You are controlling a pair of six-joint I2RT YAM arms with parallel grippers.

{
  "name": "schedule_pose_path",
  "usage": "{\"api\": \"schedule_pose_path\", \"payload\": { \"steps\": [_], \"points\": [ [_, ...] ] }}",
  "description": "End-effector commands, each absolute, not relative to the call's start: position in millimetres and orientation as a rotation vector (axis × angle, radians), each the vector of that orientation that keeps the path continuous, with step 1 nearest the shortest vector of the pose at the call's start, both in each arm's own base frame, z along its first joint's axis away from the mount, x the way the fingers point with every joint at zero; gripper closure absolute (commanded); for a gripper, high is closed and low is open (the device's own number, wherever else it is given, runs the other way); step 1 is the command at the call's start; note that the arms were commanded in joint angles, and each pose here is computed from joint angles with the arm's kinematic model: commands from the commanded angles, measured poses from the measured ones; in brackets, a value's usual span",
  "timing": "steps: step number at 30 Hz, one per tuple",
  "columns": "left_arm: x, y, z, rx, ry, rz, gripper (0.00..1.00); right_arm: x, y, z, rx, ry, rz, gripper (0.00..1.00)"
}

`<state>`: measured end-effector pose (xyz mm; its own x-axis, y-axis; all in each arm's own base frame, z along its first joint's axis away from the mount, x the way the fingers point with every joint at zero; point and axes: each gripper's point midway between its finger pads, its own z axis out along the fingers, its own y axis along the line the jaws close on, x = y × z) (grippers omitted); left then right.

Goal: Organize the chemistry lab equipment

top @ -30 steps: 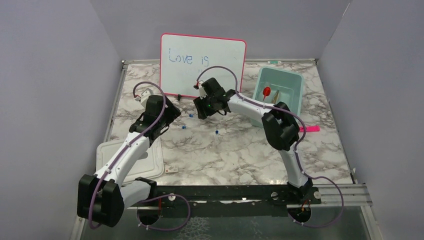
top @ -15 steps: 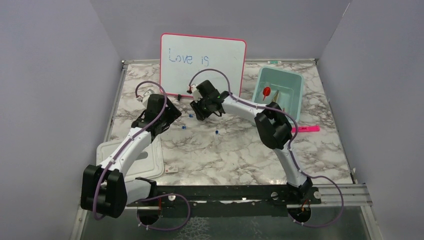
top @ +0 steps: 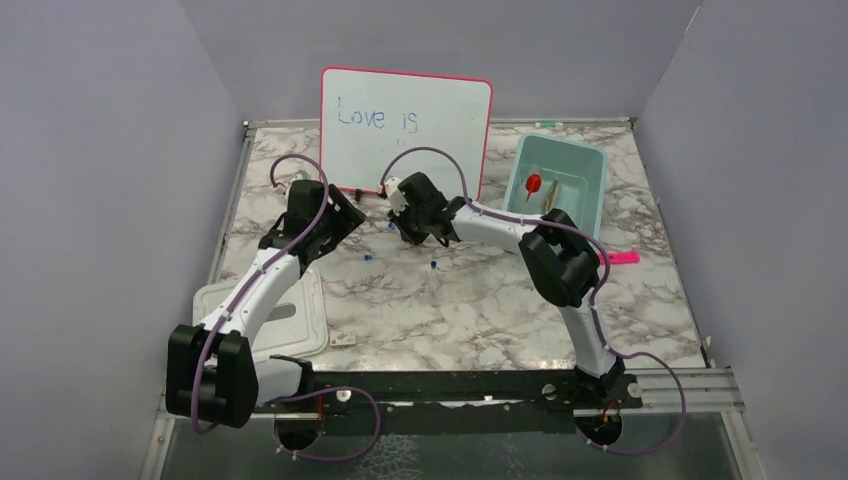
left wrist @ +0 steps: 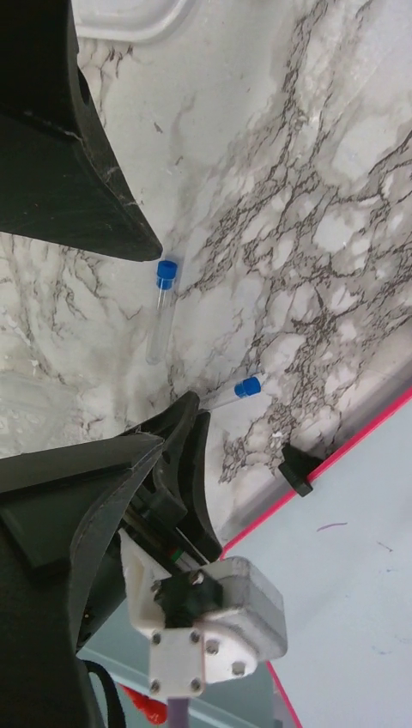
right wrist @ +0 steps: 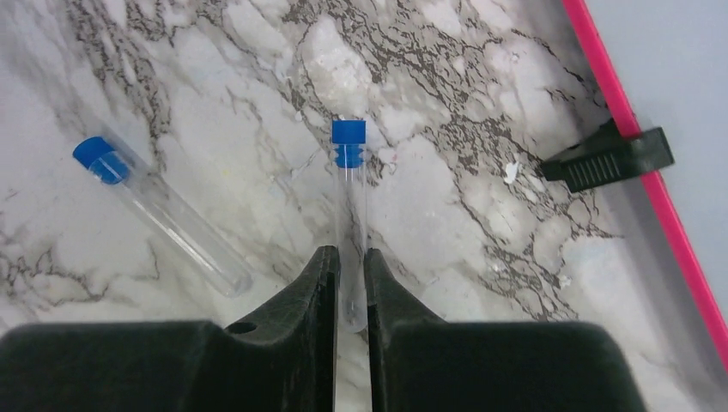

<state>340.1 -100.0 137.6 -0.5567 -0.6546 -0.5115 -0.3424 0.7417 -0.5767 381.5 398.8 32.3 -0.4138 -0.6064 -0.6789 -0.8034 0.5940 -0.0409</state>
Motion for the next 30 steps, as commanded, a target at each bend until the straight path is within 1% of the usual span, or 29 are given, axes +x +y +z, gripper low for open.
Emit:
{"api": "schedule_pose_path", "payload": {
  "steps": [1, 4, 8, 13, 16, 18, 20, 26, 30],
  "points": [
    [352, -121, 166, -0.649, 2.17, -0.715, 0.21, 393, 409, 110, -1.007, 1.952, 0.434, 0.87],
    [353, -134, 178, -0.591, 2.177, -0.814, 0.13, 383, 407, 141, -0.967, 1.886, 0.501, 0.87],
    [352, -161, 201, -0.481, 2.205, -1.004, 0.12, 364, 401, 177, -0.942, 1.79, 0.579, 0.87],
    [346, -183, 234, -0.387, 2.195, -1.195, 0.2, 344, 388, 208, -0.933, 1.695, 0.626, 0.87],
    [342, -191, 248, -0.349, 2.19, -1.266, 0.28, 333, 384, 220, -0.95, 1.656, 0.654, 0.87],
    [340, -193, 254, -0.334, 2.185, -1.289, 0.32, 326, 383, 224, -0.971, 1.641, 0.672, 0.87],
    [339, -194, 256, -0.316, 2.182, -1.301, 0.36, 322, 382, 228, -0.98, 1.632, 0.684, 0.87],
    [330, -202, 246, -0.287, 2.226, -1.35, 0.55, 314, 382, 233, -1.008, 1.611, 0.712, 0.87],
    [326, -208, 243, -0.265, 2.247, -1.371, 0.62, 310, 383, 231, -1.031, 1.606, 0.727, 0.87]
  ]
}}
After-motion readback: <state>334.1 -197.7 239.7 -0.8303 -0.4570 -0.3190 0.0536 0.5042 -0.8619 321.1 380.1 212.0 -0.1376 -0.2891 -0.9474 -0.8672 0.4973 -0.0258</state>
